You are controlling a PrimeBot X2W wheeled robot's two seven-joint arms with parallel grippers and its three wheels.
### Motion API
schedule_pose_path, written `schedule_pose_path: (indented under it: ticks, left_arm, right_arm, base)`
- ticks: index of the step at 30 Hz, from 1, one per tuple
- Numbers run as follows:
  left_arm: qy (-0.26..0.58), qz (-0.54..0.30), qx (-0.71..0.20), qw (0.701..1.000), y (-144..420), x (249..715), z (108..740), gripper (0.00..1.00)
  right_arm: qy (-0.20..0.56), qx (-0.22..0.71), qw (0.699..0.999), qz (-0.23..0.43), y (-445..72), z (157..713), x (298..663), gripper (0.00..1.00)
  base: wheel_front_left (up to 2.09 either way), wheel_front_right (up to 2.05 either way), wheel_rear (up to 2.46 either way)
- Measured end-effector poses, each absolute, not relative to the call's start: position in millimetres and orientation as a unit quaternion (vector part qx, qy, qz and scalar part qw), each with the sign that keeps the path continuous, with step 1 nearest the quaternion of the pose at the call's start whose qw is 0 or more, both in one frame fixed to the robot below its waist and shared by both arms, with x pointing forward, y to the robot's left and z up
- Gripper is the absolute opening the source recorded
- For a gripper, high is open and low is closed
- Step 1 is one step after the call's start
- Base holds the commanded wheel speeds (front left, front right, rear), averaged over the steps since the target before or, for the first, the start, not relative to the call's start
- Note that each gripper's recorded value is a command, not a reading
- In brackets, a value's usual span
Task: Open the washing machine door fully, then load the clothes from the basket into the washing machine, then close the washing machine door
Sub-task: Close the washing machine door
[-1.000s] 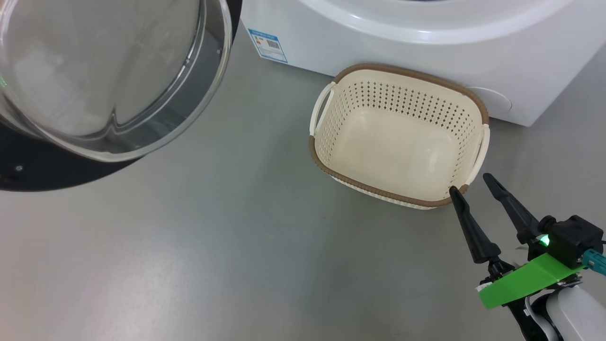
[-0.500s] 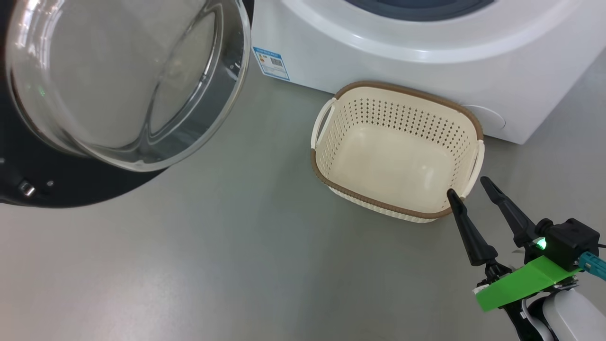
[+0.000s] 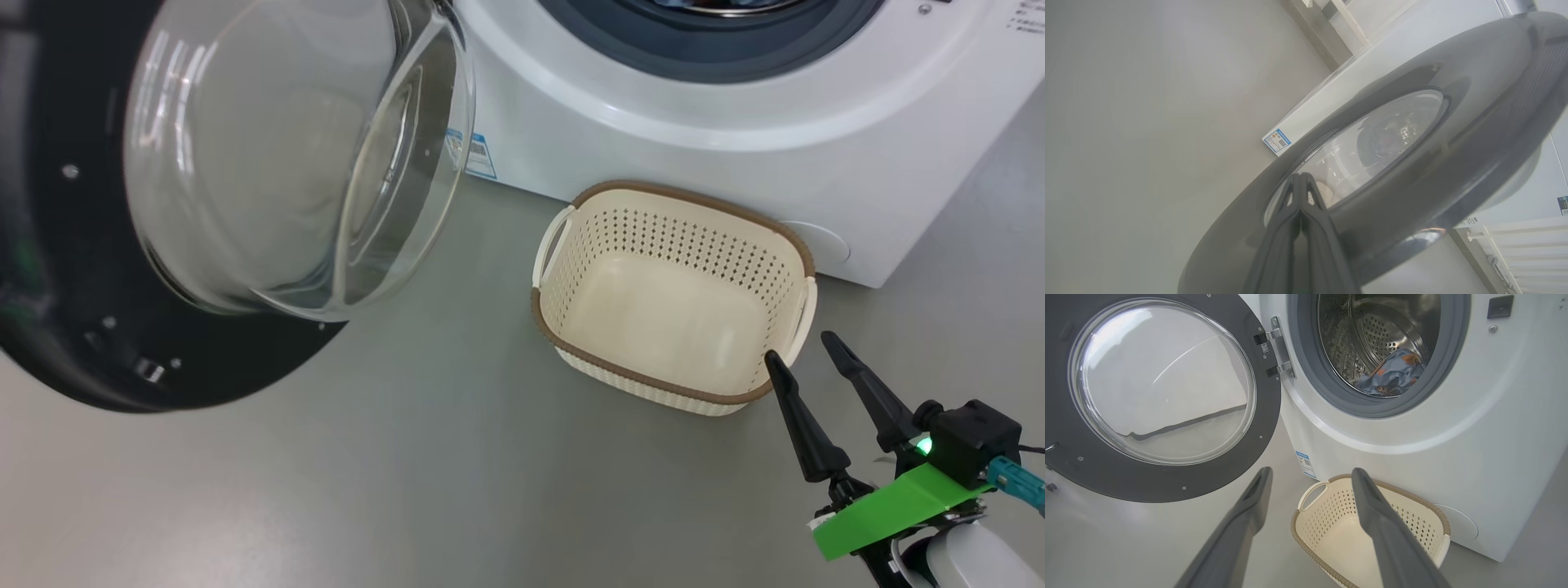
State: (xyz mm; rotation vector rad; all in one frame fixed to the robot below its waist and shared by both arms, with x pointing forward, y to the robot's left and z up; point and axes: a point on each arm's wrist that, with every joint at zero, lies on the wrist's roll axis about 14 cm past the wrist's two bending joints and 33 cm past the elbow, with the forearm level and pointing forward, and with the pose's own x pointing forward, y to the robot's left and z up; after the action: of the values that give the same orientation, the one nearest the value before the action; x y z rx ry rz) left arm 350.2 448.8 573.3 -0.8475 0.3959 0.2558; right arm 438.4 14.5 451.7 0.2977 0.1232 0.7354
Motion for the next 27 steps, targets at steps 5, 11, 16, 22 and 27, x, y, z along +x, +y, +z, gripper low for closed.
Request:
schedule_pose_path:
  ticks: [5,11,16,22,27]
  left_arm:
    - [0.225,0.085,-0.411,0.879,426,346,564,0.0]
    - [0.24,0.049,-0.401,0.883,408,344,570,0.0]
    - [0.248,0.008,-0.391,0.886,388,346,575,0.0]
    - [0.261,-0.055,-0.373,0.889,353,352,583,0.0]
    - [0.276,-0.1,-0.354,0.888,327,357,586,0.0]
  right_arm:
    - [0.052,0.137,0.923,0.356,12,459,434,1.0]
    - [0.055,0.128,0.928,0.346,2,460,422,1.0]
    - [0.053,0.124,0.933,0.333,-8,462,417,1.0]
    - [0.051,0.12,0.941,0.313,-22,465,410,1.0]
    - [0.047,0.113,0.946,0.299,-33,468,405,1.0]
  base:
    - [0.0,0.0,0.0]
    - [0.0,0.0,0.0]
    - [0.0,0.0,0.0]
    - [0.0,0.0,0.0]
    - [0.0,0.0,0.0]
